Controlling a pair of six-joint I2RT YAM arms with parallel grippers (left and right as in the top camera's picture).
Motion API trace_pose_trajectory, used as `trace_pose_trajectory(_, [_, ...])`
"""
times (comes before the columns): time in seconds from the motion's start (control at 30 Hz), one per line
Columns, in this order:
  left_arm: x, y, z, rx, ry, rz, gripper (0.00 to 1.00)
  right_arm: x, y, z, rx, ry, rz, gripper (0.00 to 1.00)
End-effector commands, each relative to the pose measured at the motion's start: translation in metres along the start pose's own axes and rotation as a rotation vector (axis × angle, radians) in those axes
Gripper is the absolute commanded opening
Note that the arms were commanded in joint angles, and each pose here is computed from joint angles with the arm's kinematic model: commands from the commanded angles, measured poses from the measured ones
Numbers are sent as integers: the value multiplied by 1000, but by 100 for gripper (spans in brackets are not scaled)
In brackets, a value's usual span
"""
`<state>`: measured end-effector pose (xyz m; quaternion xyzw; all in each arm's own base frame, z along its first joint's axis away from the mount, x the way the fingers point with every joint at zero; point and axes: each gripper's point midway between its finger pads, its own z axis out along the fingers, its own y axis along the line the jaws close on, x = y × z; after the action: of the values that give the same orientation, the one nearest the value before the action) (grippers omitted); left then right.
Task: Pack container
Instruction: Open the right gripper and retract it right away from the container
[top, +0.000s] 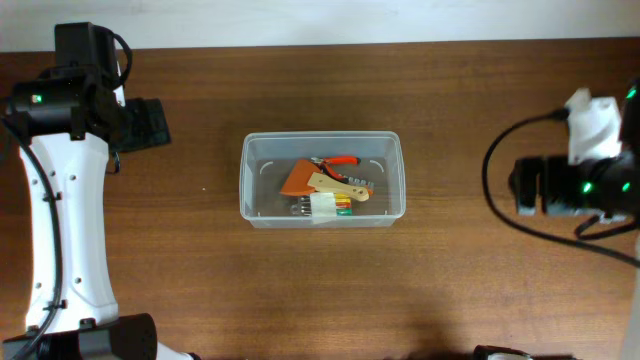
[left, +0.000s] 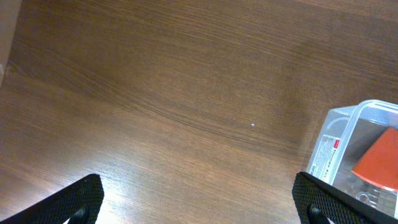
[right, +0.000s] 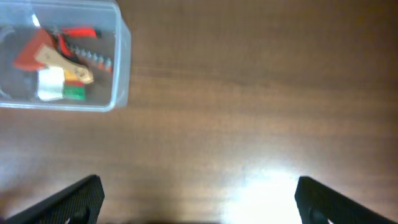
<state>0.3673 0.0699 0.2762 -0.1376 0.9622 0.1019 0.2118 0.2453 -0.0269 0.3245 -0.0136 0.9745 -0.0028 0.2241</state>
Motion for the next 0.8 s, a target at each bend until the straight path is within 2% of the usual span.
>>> trace_pose_trajectory(0.0, [-4, 4, -8, -6, -28, -2, 99, 8, -1, 18, 0, -16, 71, 99])
trace_pose_trajectory(0.13, [-4, 4, -8, -6, -28, -2, 99, -17, 5, 18, -32, -248, 67, 99])
trace_pose_trajectory(0.23, [-4, 4, -8, -6, -28, -2, 99, -23, 15, 7, -70, -368, 44, 99])
trace_pose_trajectory(0.77, [-4, 4, -8, -6, -29, -2, 99, 27, 34, -44, -80, -560, -2, 99])
